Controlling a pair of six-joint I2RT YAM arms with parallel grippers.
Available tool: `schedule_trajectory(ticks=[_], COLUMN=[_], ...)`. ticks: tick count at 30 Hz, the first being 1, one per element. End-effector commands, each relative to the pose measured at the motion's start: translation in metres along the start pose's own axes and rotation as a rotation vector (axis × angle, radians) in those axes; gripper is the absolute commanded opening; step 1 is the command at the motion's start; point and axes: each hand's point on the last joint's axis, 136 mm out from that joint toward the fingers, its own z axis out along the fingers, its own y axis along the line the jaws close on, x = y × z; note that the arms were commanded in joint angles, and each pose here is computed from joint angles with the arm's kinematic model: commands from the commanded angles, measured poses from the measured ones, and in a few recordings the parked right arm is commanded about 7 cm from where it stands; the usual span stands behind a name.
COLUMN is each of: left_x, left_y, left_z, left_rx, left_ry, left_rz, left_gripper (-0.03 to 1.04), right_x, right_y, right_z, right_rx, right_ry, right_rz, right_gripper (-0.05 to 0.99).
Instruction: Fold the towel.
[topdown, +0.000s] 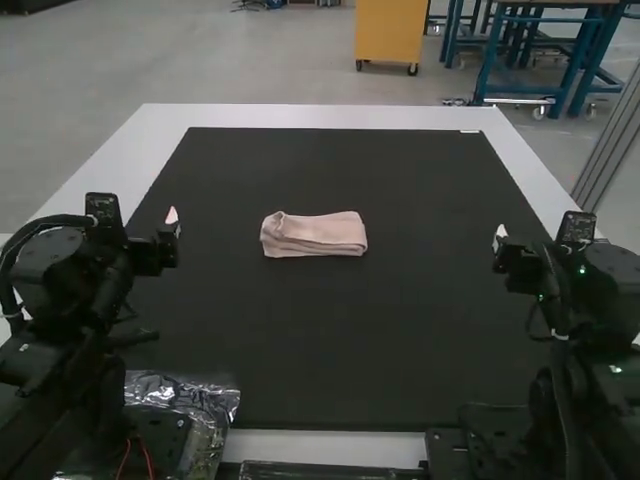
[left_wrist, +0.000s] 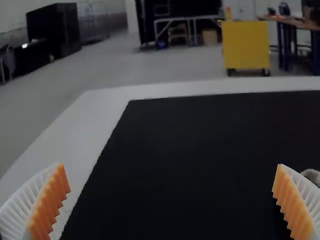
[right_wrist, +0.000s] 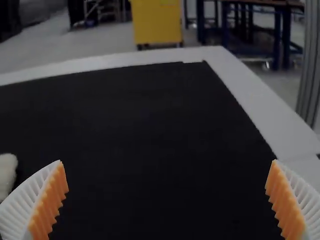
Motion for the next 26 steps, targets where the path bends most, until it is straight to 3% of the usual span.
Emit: schedule_trajectory(ticks=[1,26], left_x=[0.0017,0.0036], left_y=[0.0044,0.0046], left_z=[0.0000,0.0001], left_rx=[-0.023,-0.024], left_ry=[0.001,0.007], left_rz=[-0.052,-0.055], left_gripper=[0.96,0.96], right_x=[-0.0001,0.0008], right_y=[-0.0073,-0.0014], right_z=[0.0001,0.0001], right_rx=[0.038,0.006], right_ry=[-0.005,-0.003], right_rz=[-0.064,-0.064], right_gripper=[0.91,0.91])
